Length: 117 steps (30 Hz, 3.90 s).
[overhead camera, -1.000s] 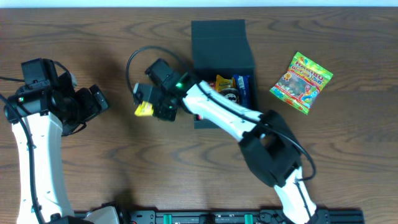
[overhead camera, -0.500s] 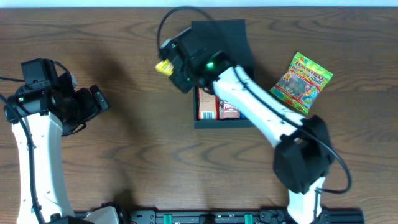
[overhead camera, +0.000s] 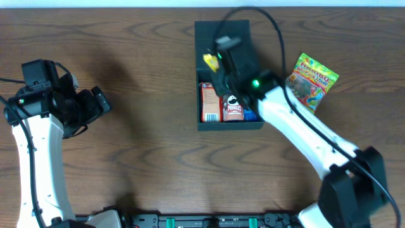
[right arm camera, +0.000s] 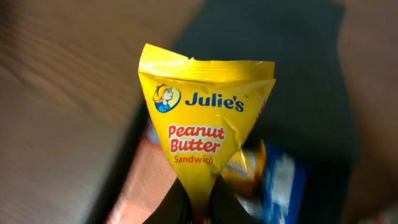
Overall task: Pack container
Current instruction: 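Carry the Peanut Butter packet over the box and lower it in, then release the Peanut Butter packet inside the box with the right gripper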
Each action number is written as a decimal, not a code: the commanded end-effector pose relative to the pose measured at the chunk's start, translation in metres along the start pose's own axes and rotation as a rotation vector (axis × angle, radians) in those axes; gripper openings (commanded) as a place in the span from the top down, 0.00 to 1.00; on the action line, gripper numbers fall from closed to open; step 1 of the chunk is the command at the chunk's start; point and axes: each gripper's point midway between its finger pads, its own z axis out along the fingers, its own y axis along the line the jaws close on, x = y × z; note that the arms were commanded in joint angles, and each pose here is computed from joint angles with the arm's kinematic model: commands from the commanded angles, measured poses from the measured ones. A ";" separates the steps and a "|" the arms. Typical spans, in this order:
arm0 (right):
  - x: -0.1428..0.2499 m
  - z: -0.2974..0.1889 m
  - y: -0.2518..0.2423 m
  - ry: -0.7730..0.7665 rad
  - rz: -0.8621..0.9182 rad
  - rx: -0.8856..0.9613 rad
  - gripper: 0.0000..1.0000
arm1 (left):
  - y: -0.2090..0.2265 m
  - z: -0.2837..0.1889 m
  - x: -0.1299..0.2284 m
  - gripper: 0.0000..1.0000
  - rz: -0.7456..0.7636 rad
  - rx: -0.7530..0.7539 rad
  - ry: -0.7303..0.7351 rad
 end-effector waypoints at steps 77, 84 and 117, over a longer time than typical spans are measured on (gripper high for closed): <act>0.129 0.033 -0.065 0.155 0.330 0.207 0.98 | 0.002 0.002 0.001 0.05 0.000 -0.004 0.009; 0.102 0.017 -0.062 0.069 0.340 0.177 0.99 | 0.002 0.002 0.001 0.05 0.000 -0.005 0.009; 0.144 0.010 -0.069 0.223 0.367 0.243 0.98 | 0.002 0.002 0.001 0.05 0.000 -0.005 0.009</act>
